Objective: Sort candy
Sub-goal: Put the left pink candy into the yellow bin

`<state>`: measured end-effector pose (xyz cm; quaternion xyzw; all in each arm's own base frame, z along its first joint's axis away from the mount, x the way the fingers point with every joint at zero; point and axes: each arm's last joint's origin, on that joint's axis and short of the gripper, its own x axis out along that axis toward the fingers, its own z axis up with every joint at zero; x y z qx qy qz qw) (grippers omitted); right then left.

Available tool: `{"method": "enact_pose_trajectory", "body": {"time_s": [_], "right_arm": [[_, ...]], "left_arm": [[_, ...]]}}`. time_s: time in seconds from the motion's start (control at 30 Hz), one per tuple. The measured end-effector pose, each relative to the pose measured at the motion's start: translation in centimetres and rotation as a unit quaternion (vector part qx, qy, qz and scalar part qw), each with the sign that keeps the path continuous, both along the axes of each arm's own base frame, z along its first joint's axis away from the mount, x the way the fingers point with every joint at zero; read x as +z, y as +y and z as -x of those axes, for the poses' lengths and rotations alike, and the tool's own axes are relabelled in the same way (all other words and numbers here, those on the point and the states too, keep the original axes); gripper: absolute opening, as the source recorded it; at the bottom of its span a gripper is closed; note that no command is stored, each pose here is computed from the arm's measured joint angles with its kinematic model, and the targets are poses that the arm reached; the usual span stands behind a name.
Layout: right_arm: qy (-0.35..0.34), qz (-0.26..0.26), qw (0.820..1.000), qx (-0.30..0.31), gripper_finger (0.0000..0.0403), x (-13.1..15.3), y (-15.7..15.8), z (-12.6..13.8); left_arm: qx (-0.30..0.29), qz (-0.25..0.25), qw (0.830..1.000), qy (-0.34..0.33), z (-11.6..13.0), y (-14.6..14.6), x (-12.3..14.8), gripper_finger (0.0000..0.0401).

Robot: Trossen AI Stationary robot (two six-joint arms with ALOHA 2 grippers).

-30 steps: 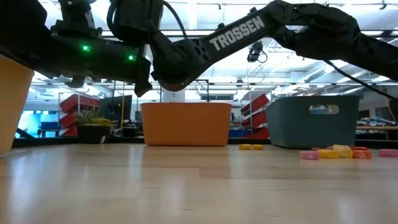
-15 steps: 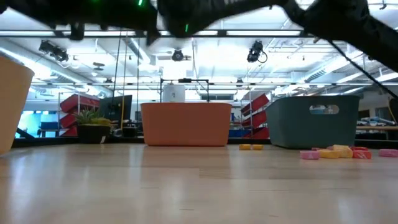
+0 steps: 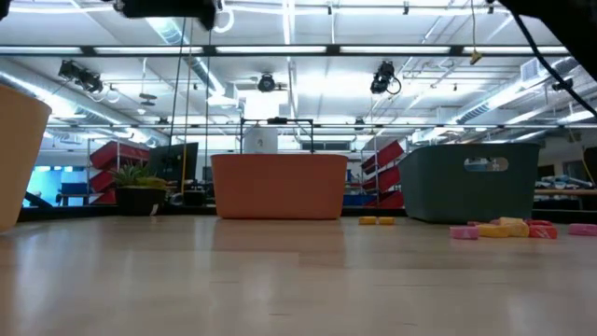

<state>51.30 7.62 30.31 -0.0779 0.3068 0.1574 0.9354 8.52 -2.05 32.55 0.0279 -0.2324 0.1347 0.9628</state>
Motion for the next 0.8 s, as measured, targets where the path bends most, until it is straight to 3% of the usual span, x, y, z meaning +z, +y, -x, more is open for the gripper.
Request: {"method": "enact_pose_trajectory", "body": {"time_s": [0.13,0.33,0.8], "right_arm": [[0.061,0.051,0.996,-0.037,0.0105,1.8,-0.4,2.7],[0.162,0.088,0.979,-0.081,0.0105,2.7,-1.6,5.8],[0.224,0.104,0.964,-0.102,0.0105,2.9,-3.5,7.3]], "left_arm": [[0.000,-0.008,1.000,0.028,-0.3,-0.1,-0.5,0.0067],[-0.022,0.031,0.999,0.032,-0.4,-0.2,-0.8,0.0067],[-0.022,0.028,0.999,0.040,-0.5,-0.2,-0.9,0.0067]]}}
